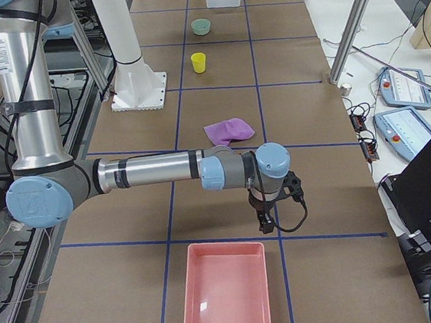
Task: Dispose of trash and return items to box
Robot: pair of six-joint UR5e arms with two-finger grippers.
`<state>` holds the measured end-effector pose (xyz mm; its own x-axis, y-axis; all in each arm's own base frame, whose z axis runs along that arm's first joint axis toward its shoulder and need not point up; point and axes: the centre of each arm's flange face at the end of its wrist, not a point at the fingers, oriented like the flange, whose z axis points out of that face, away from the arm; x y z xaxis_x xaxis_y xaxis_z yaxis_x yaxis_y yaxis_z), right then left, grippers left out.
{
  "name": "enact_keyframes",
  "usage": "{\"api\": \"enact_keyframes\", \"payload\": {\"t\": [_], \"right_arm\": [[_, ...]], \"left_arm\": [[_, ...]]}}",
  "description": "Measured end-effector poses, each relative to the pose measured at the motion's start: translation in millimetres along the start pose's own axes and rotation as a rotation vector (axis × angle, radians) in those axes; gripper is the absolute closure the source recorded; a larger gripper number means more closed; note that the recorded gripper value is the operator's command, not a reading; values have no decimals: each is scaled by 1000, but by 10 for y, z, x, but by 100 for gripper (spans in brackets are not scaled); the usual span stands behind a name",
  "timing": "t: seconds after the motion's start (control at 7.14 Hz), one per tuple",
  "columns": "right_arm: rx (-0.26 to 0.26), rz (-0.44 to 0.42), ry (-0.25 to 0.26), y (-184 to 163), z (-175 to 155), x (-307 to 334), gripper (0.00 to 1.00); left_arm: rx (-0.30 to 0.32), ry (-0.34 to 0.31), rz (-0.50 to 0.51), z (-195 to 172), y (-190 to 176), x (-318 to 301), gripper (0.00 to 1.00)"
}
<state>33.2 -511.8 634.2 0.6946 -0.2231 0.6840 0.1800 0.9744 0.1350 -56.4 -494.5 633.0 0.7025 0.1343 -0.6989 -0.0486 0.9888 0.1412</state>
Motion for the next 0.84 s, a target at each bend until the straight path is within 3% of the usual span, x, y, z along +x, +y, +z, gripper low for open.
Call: {"api": "enact_keyframes", "payload": {"t": [0.84], "right_arm": [[2,-1,-1,-4,-8,-9,0]], "left_arm": [[5,2,9,-26,-8,49,2]]}}
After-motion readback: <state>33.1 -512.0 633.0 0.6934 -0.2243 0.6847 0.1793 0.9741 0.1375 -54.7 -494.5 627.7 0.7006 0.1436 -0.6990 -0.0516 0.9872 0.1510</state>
